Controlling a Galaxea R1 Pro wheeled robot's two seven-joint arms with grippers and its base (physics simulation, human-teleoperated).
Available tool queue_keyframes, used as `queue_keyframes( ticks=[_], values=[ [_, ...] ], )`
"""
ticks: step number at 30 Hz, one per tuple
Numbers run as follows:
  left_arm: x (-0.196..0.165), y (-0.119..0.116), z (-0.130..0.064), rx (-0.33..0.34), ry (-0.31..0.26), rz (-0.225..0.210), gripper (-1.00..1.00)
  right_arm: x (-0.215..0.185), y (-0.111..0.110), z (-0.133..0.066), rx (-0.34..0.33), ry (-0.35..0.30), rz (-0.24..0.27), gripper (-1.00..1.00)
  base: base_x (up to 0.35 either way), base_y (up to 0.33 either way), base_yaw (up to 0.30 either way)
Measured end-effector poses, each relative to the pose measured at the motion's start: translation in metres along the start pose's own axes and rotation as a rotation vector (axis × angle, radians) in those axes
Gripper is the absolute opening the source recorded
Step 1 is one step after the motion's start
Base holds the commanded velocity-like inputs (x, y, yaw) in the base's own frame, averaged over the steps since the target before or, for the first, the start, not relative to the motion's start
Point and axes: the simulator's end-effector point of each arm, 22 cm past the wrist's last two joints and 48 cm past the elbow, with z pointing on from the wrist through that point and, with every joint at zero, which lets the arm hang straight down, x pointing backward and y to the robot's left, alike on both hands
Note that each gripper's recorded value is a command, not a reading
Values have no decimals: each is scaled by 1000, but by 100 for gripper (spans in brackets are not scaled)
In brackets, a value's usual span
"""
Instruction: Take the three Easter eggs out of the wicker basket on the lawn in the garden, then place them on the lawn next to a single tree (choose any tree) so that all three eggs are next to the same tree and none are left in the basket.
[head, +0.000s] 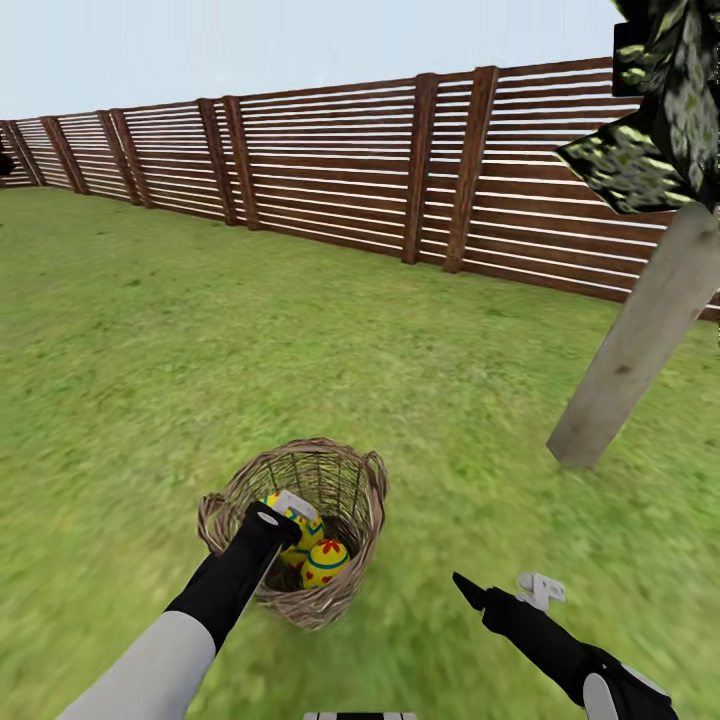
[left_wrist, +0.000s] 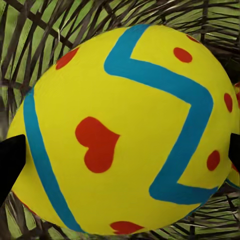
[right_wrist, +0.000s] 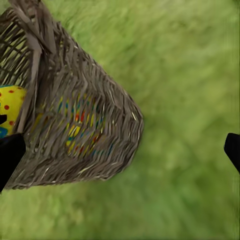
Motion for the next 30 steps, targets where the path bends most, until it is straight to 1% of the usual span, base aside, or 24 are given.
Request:
queue_keyframes(
  ticks=[1,2,3,4,6,8,13,17,21,24,28,30],
  values=[
    [0,0,-2,1,5,0,-100,-1,1,-1,-2,-4,-2,100,0,0,0],
    [2,-3,-3,20,17,-2,-100,-3,2,-2,-3,-7,-3,100,0,0,0],
    [2,-8,-5,42,24,-4,-100,-4,3,-2,-5,-11,-5,100,0,0,0],
    [2,-16,-8,82,32,-8,-100,-6,4,-3,-7,-14,-7,100,0,0,0],
    [-5,-21,-15,119,27,-13,-100,-8,7,-5,-11,-21,-9,100,0,0,0],
    [-10,-20,-22,130,30,-21,-100,-11,9,-7,-14,-27,-12,100,0,0,0],
    [-29,-13,-39,132,7,-37,-100,-17,14,-11,-22,-43,-20,100,0,0,0],
    [-46,-17,-59,193,-10,-57,-100,-22,19,-14,-29,-56,-26,100,0,0,0],
    [-55,-13,-72,199,-17,-65,-100,-27,23,-18,-36,-70,-33,100,0,0,0],
    [-55,-10,-79,195,-1,-71,-100,-31,26,-21,-41,-80,-37,100,0,0,0],
    [-60,-3,-91,184,6,-80,-100,-36,31,-25,-49,-91,-44,100,0,0,0],
    [-66,1,-98,176,-7,-84,-100,-38,33,-26,-53,-98,-47,100,0,0,0]
  ],
)
